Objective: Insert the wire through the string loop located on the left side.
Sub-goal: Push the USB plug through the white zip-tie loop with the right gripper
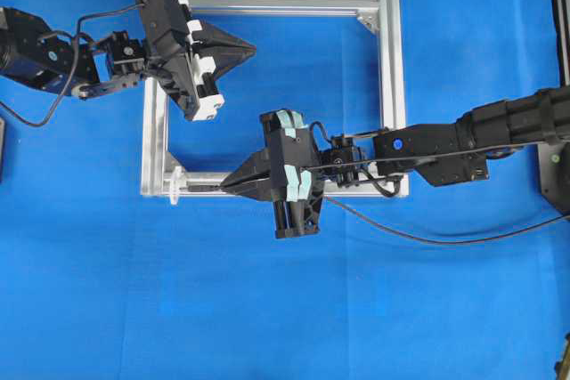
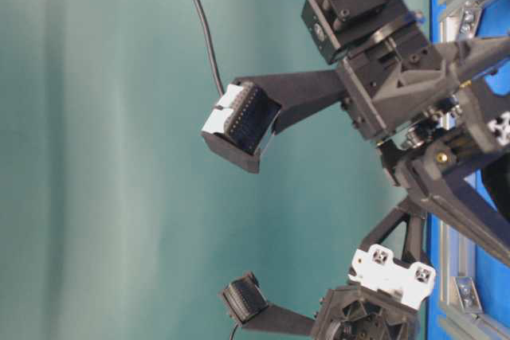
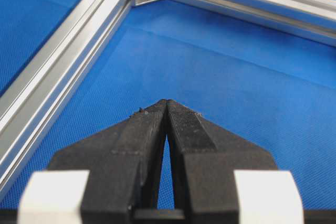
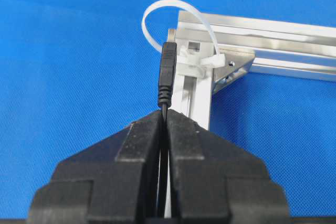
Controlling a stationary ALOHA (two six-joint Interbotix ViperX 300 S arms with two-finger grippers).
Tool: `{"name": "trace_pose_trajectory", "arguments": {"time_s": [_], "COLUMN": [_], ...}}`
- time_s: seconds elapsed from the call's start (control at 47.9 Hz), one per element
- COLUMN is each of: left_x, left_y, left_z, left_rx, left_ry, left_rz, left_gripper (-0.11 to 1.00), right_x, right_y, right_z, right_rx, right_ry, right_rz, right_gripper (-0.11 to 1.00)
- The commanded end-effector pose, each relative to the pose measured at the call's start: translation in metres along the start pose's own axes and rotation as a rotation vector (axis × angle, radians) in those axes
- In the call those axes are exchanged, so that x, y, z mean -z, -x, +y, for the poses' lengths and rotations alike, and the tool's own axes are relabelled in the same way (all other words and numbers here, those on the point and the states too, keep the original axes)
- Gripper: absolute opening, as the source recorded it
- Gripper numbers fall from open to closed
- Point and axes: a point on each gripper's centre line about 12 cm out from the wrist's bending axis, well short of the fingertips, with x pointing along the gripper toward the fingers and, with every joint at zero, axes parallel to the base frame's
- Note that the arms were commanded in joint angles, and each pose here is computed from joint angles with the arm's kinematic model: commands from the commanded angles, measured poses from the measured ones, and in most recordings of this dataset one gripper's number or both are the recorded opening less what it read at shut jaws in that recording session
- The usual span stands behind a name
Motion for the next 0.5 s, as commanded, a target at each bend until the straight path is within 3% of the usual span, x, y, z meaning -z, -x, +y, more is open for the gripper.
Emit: {"name": "trace_pose_trajectory", "arguments": {"time_s": [0.0, 0.481], "left_x": [-0.014, -0.014], "left_y": [0.003, 0.003], "left_z": [-0.002, -0.002], "left_rx": [0.007, 0.007], "left_ry": [0.002, 0.002], "left_rz": [-0.043, -0.043], "left_gripper": [0.00, 0.00], "right_x": [-0.012, -0.019], "right_y": [0.002, -0.013], "right_z": [0.003, 0.005], "right_rx": [-0.007, -0.013], "right_ry": [0.001, 0.004], "right_rz": [-0.033, -0.051], "right_gripper": [0.00, 0.00]}}
